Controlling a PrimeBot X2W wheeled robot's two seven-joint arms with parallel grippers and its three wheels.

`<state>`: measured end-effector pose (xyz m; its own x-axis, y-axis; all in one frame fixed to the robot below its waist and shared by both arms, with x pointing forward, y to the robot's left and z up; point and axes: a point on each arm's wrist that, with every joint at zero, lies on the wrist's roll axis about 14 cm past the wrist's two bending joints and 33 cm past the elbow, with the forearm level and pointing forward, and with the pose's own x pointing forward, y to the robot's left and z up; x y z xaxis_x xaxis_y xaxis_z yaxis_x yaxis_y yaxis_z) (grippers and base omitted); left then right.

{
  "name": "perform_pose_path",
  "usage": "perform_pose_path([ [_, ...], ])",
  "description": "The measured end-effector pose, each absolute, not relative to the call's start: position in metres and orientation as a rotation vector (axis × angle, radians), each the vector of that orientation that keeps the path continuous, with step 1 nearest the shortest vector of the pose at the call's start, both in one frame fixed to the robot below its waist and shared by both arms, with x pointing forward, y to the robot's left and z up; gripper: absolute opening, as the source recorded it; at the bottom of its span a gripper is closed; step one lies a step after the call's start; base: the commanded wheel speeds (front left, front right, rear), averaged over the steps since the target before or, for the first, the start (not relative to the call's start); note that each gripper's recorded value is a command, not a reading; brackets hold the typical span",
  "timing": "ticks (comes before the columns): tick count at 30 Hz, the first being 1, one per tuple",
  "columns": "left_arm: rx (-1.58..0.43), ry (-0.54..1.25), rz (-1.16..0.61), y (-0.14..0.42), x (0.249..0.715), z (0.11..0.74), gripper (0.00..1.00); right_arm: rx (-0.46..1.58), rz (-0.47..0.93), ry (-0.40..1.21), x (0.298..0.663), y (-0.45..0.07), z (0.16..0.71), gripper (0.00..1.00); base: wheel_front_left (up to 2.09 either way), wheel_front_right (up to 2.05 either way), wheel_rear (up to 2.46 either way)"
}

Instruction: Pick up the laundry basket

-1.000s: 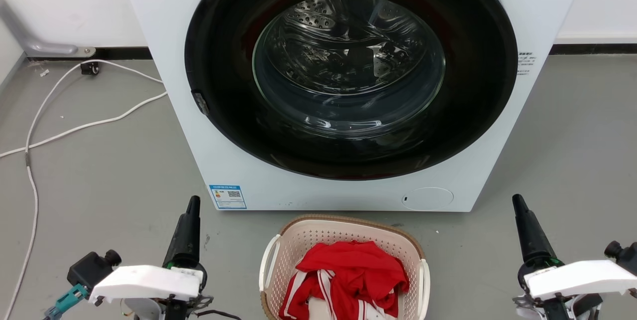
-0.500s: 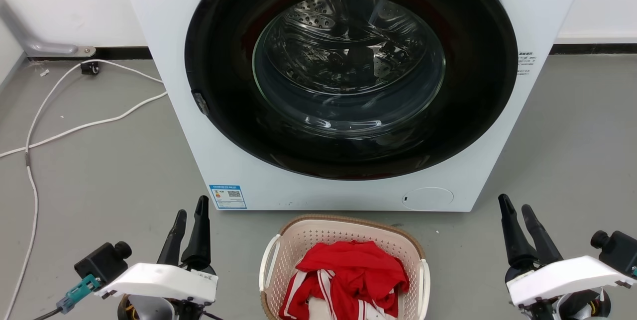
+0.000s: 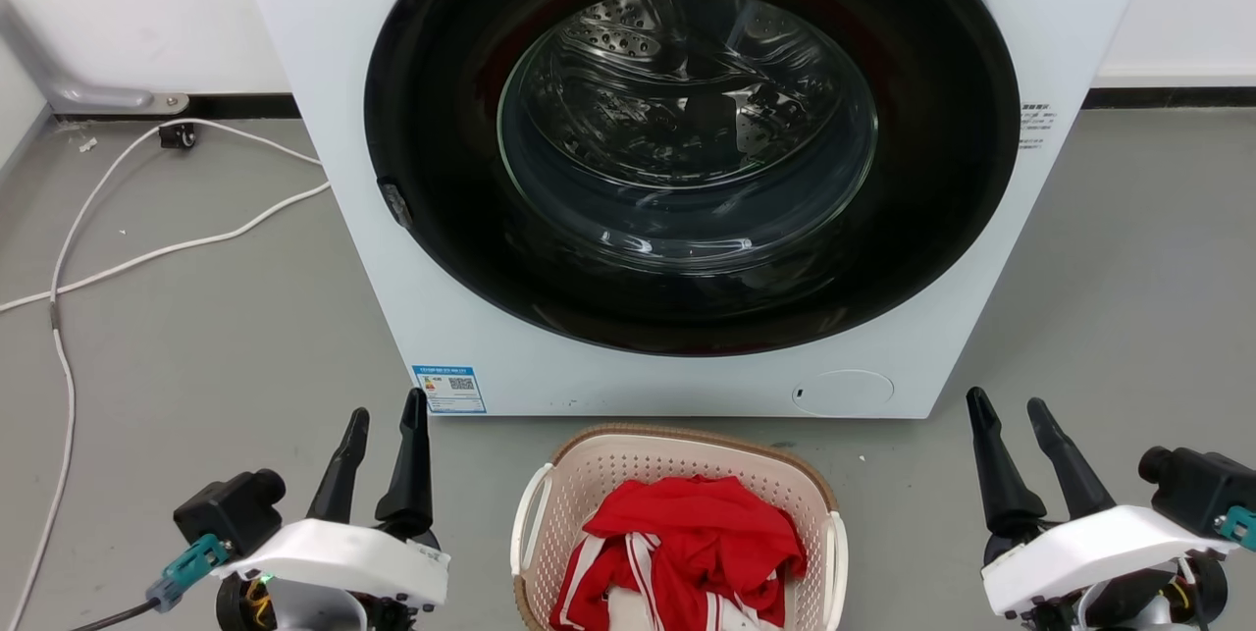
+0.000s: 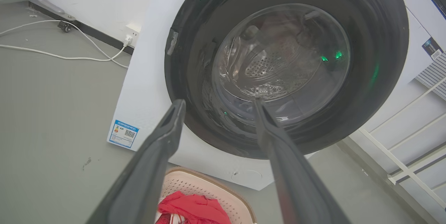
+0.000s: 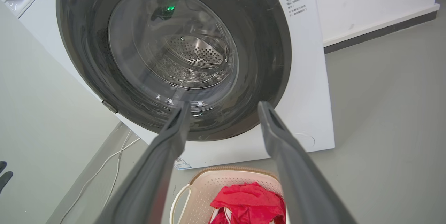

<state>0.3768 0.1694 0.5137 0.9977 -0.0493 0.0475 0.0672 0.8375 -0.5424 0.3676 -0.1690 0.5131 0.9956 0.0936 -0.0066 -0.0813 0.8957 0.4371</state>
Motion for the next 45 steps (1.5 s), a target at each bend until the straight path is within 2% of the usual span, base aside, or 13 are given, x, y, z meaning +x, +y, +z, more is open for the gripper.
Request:
perform_pose_path([
  [45,-0.103,-0.084,-0.126,0.153,0.373,0.516,1.00,-0.029,0.108,0.046,0.354,-0.168,0.512,1.00,0.00,0.00,0.00],
])
